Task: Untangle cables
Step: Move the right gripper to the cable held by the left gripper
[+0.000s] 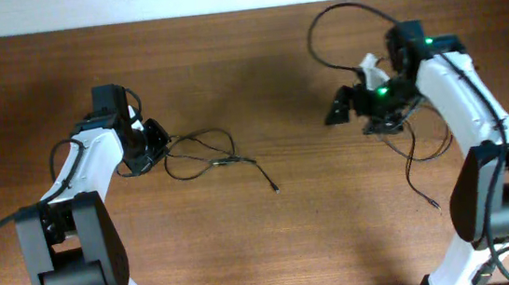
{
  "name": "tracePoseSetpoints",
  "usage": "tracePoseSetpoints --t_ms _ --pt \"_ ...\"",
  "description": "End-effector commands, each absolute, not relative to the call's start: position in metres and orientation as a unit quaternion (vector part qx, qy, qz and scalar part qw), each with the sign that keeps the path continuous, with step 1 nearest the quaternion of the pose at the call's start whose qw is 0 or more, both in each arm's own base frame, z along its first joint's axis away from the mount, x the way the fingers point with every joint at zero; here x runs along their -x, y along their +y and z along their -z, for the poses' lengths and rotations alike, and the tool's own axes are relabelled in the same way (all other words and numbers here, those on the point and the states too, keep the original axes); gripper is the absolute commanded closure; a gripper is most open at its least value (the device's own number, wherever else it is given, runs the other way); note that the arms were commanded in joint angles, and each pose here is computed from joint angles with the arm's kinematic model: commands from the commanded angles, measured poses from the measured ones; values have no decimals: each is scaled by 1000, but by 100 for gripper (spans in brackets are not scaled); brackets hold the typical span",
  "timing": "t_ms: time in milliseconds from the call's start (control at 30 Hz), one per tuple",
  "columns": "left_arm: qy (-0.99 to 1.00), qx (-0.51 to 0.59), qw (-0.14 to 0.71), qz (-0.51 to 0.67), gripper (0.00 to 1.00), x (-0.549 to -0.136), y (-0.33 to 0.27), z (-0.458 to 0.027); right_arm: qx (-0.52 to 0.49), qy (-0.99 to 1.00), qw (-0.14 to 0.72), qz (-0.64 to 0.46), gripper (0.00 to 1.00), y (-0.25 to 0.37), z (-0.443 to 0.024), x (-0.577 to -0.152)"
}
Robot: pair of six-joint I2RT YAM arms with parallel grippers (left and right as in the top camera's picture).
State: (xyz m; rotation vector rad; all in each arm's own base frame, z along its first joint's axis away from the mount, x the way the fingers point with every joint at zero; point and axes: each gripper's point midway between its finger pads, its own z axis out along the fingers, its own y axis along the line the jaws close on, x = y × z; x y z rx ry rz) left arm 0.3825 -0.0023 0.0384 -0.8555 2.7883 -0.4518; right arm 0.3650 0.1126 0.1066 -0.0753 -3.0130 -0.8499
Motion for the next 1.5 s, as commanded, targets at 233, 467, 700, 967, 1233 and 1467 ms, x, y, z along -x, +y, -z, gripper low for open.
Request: tracePoseSetpoints --t_ms 233,467,700,967,1233,1467 --pt "947 227 103 204 12 -387 -28 -49 -193 -929 -82 305 8 260 -121 -357" --pt "919 244 95 294 50 -380 4 -68 -284 -904 -207 244 7 329 -130 -366" --pt "924 262 100 258 1 -378 23 -61 -345 -878 -248 220 19 373 -115 -359" --pt "924 261 102 259 1 -379 23 -61 -362 -881 -218 210 44 400 -35 -358" --pt "924 261 104 259 1 -379 24 -62 -358 -907 -154 159 45 376 16 -344" --pt "924 261 104 259 1 -379 24 -62 -366 -923 -41 110 40 335 33 -302"
